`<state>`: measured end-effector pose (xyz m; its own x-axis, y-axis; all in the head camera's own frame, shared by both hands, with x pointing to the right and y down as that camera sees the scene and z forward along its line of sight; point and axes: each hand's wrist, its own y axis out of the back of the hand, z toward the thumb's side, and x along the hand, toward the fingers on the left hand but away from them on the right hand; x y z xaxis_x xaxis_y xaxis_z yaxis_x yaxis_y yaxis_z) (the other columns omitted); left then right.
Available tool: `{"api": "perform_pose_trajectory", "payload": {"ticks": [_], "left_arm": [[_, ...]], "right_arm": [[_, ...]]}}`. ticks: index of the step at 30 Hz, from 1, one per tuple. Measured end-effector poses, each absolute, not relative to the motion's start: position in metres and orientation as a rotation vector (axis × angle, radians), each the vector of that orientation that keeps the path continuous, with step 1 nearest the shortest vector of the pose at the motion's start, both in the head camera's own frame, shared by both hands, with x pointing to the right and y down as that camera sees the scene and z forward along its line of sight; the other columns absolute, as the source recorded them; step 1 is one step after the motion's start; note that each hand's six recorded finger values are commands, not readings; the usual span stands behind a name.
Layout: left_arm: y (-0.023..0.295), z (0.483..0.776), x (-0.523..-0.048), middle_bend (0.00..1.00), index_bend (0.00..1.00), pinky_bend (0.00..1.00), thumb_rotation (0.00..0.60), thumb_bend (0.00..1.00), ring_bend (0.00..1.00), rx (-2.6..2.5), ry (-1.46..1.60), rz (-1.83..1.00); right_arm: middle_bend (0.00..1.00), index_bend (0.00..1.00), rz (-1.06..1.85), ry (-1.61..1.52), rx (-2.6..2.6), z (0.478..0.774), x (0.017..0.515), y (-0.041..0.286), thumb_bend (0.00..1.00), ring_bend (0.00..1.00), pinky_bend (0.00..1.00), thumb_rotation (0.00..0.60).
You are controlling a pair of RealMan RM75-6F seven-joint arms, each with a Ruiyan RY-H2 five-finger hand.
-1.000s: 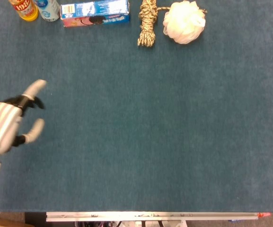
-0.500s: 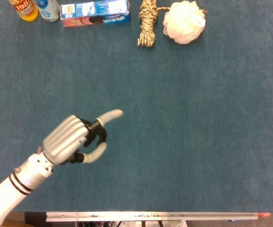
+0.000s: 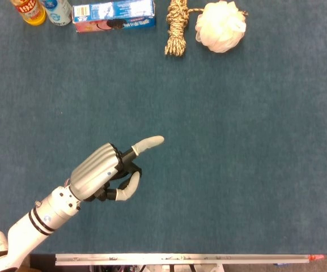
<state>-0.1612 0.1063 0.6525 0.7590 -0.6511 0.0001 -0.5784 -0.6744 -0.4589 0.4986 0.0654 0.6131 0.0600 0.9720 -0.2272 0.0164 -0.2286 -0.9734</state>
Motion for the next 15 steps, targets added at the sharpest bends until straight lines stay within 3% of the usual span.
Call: {"api": "perform_pose_trajectory", "payload": {"ticks": [15], "left_arm": [[0.112,0.6528,-0.1539,0.9,0.0,0.99,0.6,0.7,0.99,-2.547,0.903,-0.19]], "right_arm": [[0.51,0.11,1.325,-1.067,-1.414,0.6112,0.5,0.0657,0.23,0.48,0.45,0.6]]}}
